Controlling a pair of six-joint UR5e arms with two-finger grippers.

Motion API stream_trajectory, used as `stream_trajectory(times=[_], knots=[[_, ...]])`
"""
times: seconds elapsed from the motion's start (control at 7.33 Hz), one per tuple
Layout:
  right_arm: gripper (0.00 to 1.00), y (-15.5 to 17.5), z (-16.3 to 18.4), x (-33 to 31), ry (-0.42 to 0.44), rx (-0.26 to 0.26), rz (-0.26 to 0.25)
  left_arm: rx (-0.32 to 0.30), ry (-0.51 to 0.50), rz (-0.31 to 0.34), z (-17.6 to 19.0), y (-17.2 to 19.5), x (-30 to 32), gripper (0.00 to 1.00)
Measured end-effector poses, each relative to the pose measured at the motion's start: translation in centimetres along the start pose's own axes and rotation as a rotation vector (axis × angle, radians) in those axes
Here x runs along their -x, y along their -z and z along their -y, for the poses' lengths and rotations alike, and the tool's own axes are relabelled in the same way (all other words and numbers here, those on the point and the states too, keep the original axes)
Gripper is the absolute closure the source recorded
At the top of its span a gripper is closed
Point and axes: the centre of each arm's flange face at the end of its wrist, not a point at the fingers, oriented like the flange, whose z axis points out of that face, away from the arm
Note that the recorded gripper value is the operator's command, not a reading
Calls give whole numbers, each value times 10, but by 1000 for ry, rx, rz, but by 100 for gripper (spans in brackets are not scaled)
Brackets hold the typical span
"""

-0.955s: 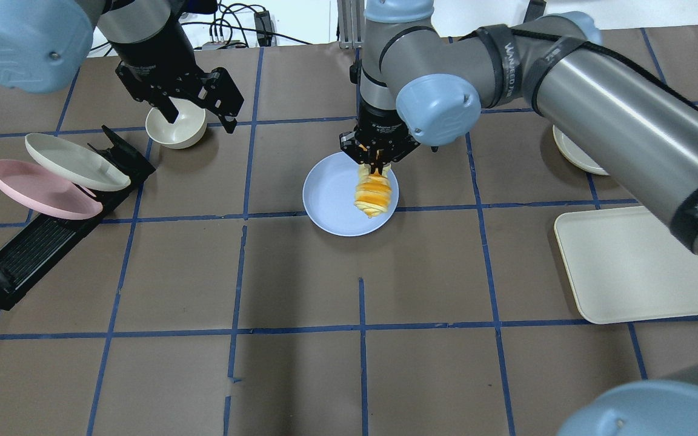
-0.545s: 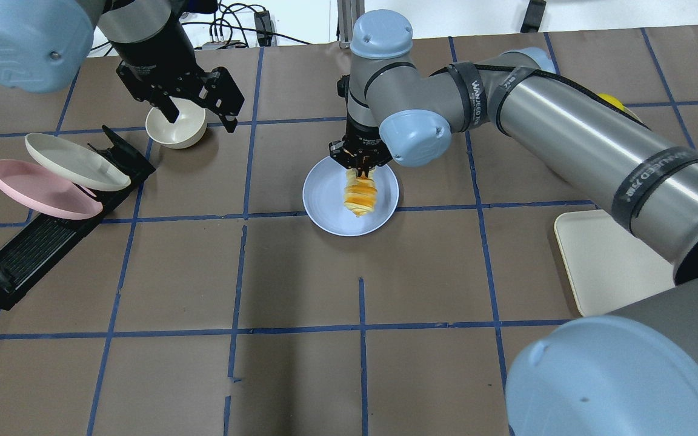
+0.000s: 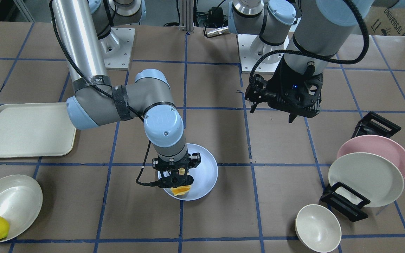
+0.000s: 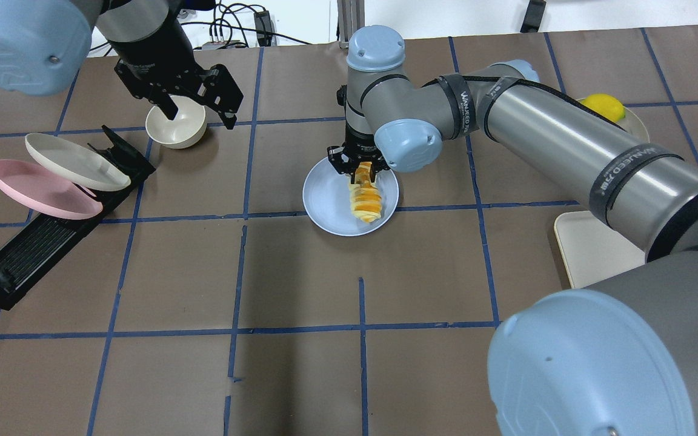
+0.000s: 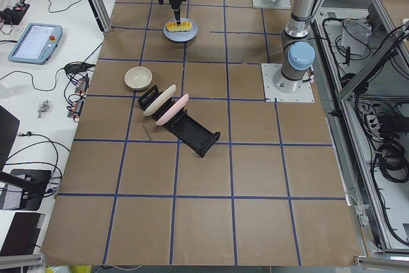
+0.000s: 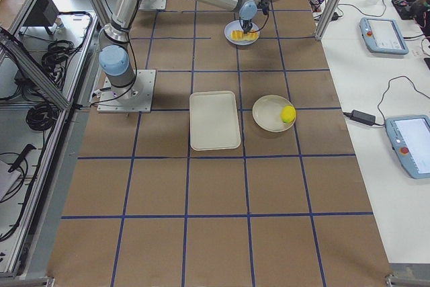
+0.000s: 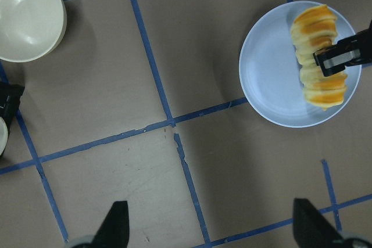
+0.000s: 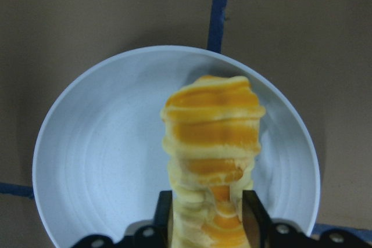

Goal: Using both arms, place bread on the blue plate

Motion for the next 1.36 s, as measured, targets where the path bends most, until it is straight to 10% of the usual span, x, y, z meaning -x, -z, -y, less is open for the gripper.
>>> stream_trajectory(times=[0.68, 1.36], knots=[[1, 113, -29, -101, 29, 1, -39, -7, 104, 18, -17, 17, 8, 0], [1, 274, -156, -231, 24, 118, -5, 39, 127, 49, -29, 30, 18, 0]])
